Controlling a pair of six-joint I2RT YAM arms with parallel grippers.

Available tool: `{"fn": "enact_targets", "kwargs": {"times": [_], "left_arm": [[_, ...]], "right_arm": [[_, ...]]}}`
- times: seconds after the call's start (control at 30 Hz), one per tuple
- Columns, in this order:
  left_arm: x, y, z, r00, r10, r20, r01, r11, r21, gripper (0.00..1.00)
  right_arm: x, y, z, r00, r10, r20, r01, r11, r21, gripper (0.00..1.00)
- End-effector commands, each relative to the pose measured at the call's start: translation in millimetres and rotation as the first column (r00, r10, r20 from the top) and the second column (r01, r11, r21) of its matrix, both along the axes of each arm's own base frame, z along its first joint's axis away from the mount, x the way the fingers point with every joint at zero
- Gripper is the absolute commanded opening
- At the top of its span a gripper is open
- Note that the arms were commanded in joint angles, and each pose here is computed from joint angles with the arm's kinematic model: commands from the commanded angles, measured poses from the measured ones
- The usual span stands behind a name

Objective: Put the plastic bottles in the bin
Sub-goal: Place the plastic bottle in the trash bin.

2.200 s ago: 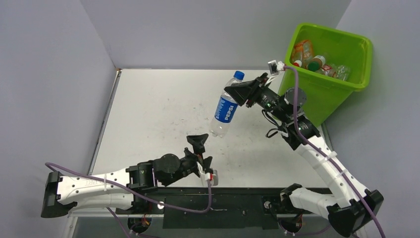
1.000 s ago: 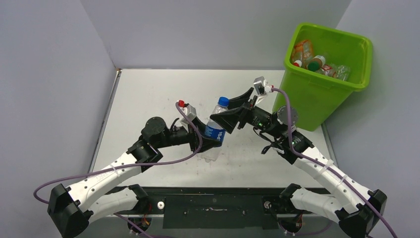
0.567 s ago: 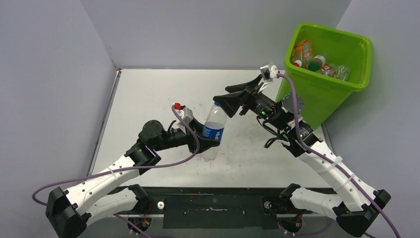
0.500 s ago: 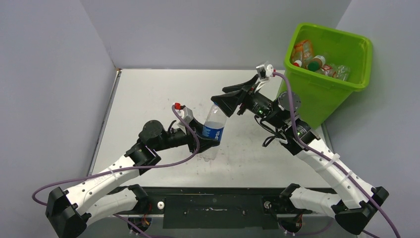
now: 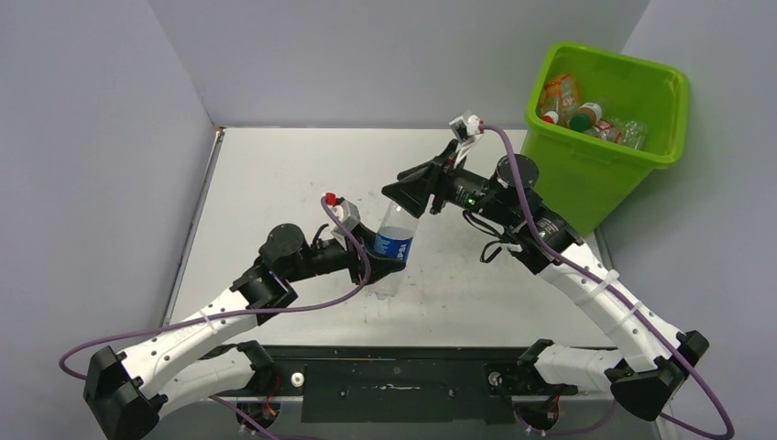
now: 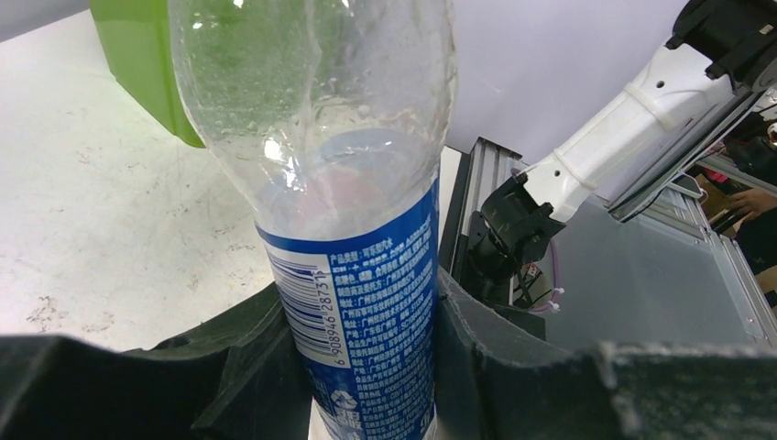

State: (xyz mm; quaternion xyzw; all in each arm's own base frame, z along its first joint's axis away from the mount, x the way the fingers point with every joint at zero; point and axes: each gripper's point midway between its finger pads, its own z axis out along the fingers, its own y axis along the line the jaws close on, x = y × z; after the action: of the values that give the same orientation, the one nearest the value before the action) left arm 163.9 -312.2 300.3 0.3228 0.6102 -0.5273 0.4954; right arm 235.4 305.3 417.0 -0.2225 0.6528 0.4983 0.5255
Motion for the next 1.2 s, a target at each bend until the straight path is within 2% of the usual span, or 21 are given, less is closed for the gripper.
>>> {"fn": "enact_targets", "kwargs": {"times": [0.0,0.07,0.1,0.3,0.37,0.4,0.47,0.53,0.6,0.63,0.7,0.73,0.77,0.8,1.0,1.17], "left_arm": [[-7.8,3.4,34.4,0.993,-0.011,0.117,0.02,0.997,-0.077,0.17],[-8.6,3.9,34.5,0.993,-0.011,0.12,0.02,0.997,-0.077,0.17],[-8.7,4.0,34.5,0.993,-0.011,0.121,0.02,0.997,-0.077,0.17],[-8.9,5.2,32.9,0.992,-0.004,0.13,0.013,0.998,-0.069,0.16],[-8.5,5.3,32.1,0.991,0.002,0.132,0.008,0.998,-0.068,0.17],[-7.9,5.3,31.5,0.991,0.006,0.132,0.003,0.998,-0.067,0.21],[-7.4,6.0,31.0,0.99,0.015,0.138,-0.006,0.998,-0.066,0.39],[-8.8,6.9,31.9,0.988,0.017,0.151,-0.006,0.997,-0.075,0.44],[-8.9,8.9,34.1,0.986,0.029,0.165,-0.014,0.996,-0.091,0.34],[-8.2,10.3,34.9,0.985,0.039,0.17,-0.022,0.995,-0.098,0.27],[-6.3,13.0,36.9,0.982,0.062,0.179,-0.043,0.993,-0.109,0.15],[-5.9,14.2,37.3,0.98,0.07,0.184,-0.05,0.992,-0.112,0.08],[-5.2,15.1,37.7,0.979,0.079,0.186,-0.058,0.992,-0.115,0.0],[-4.4,15.7,37.8,0.979,0.087,0.187,-0.065,0.991,-0.117,0.0],[-7.0,10.9,33.1,0.981,0.06,0.182,-0.043,0.994,-0.097,0.0],[-5.5,9.6,31.4,0.983,0.064,0.173,-0.049,0.995,-0.09,0.0]], "right_arm": [[0.6,1.6,-11.0,0.999,0.015,-0.03,-0.017,0.998,-0.062,0.63],[2.2,-0.9,-12.1,0.999,-0.002,-0.032,0.0,0.998,-0.066,0.62],[2.2,-1.5,-12.3,0.999,-0.004,-0.032,0.002,0.998,-0.066,0.57],[-0.8,-0.3,-9.6,0.999,0.004,-0.05,-0.006,1.0,-0.023,0.07],[-4.9,2.2,-7.3,0.997,0.033,-0.064,-0.032,0.999,0.014,0.05],[-8.3,3.4,-3.9,0.996,0.056,-0.065,-0.053,0.998,0.044,0.05],[-15.5,4.6,4.2,0.993,0.101,-0.067,-0.092,0.989,0.115,0.05],[-23.0,5.7,9.3,0.986,0.147,-0.073,-0.132,0.975,0.177,0.05],[-28.8,9.0,12.6,0.977,0.196,-0.079,-0.175,0.96,0.217,0.05],[-29.0,10.6,12.0,0.974,0.206,-0.092,-0.181,0.958,0.222,0.14],[-27.5,10.0,11.7,0.974,0.201,-0.107,-0.174,0.959,0.223,0.44],[-26.7,8.3,12.6,0.975,0.191,-0.109,-0.163,0.96,0.226,0.55],[-25.3,5.2,14.0,0.978,0.178,-0.112,-0.148,0.962,0.231,0.62],[-23.0,1.3,15.8,0.979,0.164,-0.117,-0.132,0.961,0.242,0.66],[-15.7,-18.0,22.6,0.979,0.142,-0.147,-0.085,0.937,0.34,0.69],[-13.5,-20.7,21.4,0.976,0.151,-0.158,-0.084,0.926,0.367,0.62]]}}
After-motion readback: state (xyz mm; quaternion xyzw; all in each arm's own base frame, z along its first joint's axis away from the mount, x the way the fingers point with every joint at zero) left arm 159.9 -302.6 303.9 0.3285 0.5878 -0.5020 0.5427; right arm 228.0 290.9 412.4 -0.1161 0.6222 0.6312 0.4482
